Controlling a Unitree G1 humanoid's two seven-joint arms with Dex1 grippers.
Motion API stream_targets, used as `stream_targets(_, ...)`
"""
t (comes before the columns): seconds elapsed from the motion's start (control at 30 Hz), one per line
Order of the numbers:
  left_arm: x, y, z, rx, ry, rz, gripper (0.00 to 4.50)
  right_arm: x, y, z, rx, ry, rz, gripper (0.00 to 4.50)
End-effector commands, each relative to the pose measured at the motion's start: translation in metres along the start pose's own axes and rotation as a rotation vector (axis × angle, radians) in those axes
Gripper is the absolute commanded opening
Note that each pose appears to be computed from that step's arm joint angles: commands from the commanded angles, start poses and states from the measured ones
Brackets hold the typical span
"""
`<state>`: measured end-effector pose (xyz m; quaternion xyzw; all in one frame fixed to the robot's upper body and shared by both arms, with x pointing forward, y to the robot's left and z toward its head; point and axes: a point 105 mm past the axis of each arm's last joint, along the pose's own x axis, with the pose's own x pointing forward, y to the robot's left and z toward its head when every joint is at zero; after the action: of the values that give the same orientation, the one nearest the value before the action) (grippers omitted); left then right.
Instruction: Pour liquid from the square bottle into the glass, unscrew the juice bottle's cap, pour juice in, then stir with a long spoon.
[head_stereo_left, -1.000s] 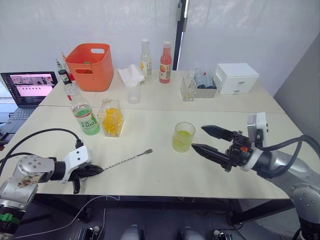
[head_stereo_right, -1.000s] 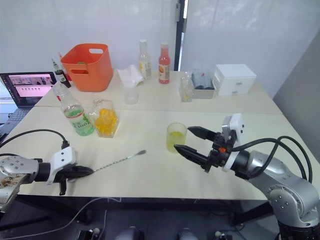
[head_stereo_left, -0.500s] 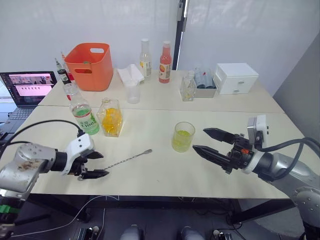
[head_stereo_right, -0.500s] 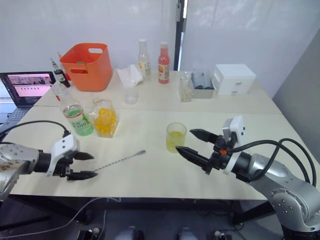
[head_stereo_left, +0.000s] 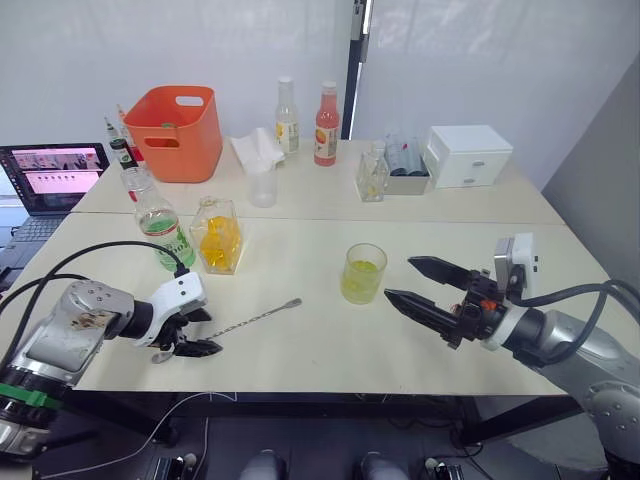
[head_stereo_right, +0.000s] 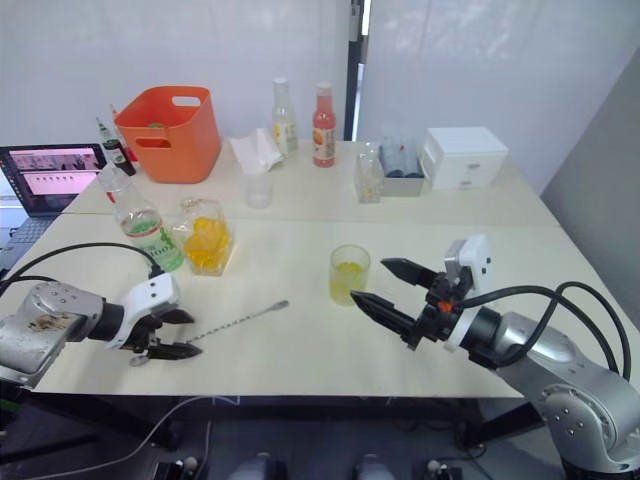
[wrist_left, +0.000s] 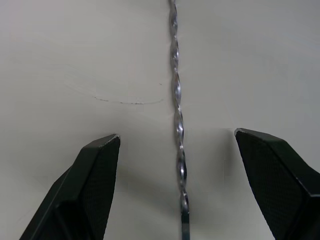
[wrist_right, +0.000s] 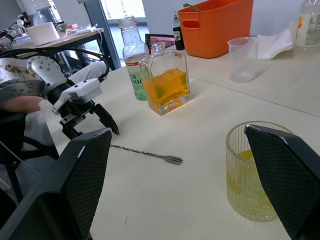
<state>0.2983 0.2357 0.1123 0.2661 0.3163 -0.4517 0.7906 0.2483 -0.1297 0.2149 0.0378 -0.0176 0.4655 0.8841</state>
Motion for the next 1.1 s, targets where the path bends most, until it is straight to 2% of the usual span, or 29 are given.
stream_targets(0.03,0.005,-0.003,-0.008,0.015,0.036,-0.020,2.74,-0.002,0.004,0.014,-0.041,-0.050,0.006,4.50)
stream_targets(0.3,0.006,-0.008,-0.021,0.008,0.069,-0.063,0.03,-0.002,0.003,0.016,-0.043,-0.055,0.003,4.50)
stream_targets(0.5,-0.004,-0.004,-0.010,-0.008,-0.027,-0.086,0.03,-0.001,0.001,0.015,-0.043,-0.058,0.001,4.50)
stream_targets(0.7,-0.029,0.013,0.015,-0.019,-0.176,-0.052,0.03,-0.001,0.001,0.013,-0.036,-0.057,0.000,4.50)
stream_targets(0.83,-0.047,0.017,0.037,-0.049,-0.316,-0.042,0.03,-0.003,-0.002,0.012,-0.029,-0.056,-0.014,4.50)
stream_targets(0.9,-0.056,0.016,0.053,-0.066,-0.418,-0.044,0.03,-0.005,-0.006,0.012,-0.025,-0.054,-0.031,4.50)
stream_targets(1.0,-0.066,0.006,0.082,-0.092,-0.588,-0.087,0.03,-0.004,-0.010,0.018,-0.001,-0.086,-0.041,4.50)
stream_targets(1.1,-0.068,-0.005,0.105,-0.109,-0.706,-0.129,0.03,0.003,-0.011,0.027,0.049,-0.135,-0.038,4.50)
